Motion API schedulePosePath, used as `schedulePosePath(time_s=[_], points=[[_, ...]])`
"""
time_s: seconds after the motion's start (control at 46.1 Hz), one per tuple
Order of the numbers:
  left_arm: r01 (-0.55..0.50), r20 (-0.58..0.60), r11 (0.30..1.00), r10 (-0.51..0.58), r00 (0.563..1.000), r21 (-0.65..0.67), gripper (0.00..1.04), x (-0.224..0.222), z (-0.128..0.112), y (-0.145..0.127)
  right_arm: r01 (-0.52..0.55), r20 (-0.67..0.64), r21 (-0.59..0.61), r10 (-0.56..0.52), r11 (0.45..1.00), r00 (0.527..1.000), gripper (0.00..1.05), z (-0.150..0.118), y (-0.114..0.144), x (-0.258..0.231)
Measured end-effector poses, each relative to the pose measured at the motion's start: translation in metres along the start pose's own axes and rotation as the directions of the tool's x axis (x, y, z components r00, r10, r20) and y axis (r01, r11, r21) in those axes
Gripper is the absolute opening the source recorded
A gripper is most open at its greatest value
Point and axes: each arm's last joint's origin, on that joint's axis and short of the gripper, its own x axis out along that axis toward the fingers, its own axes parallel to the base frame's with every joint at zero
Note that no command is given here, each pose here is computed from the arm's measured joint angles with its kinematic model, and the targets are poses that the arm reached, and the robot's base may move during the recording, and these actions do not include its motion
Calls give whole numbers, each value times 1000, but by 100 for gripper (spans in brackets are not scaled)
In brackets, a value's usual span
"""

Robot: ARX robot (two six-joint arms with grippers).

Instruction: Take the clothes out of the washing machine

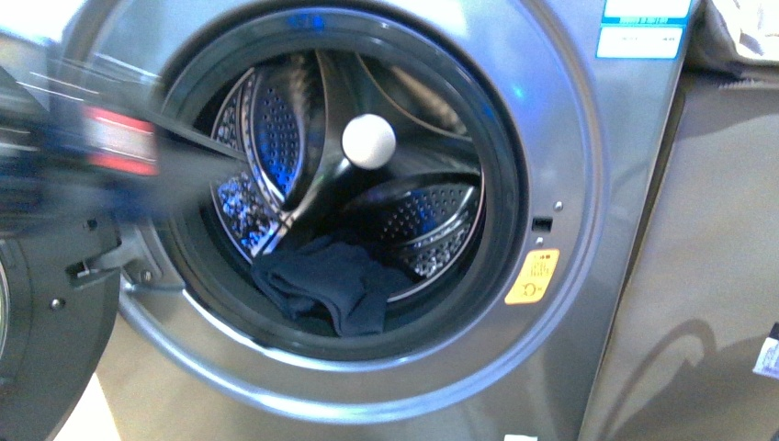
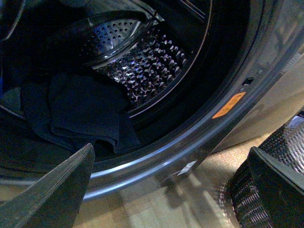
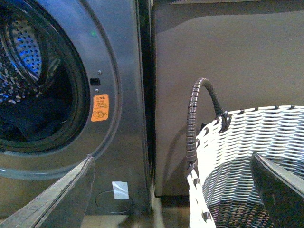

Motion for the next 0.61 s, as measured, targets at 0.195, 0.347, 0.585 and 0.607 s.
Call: schedulePosePath(time_s=[0.195, 0.347, 0.585, 0.607], points=[[-4, -54, 1000, 5, 999, 18, 98, 47, 4, 6, 0, 0, 0, 0, 1000, 1000, 97, 0, 0, 0], [-39, -115, 998, 43, 992, 40, 98, 87, -2, 12, 0, 0, 0, 0, 1000, 1000, 97, 0, 0, 0], [-86, -195, 993, 100, 976, 80, 98, 142, -18, 19, 0, 0, 0, 0, 1000, 1000, 97, 0, 0, 0], [-89, -197, 993, 104, 975, 81, 98, 146, -18, 19, 0, 0, 0, 0, 1000, 1000, 97, 0, 0, 0]])
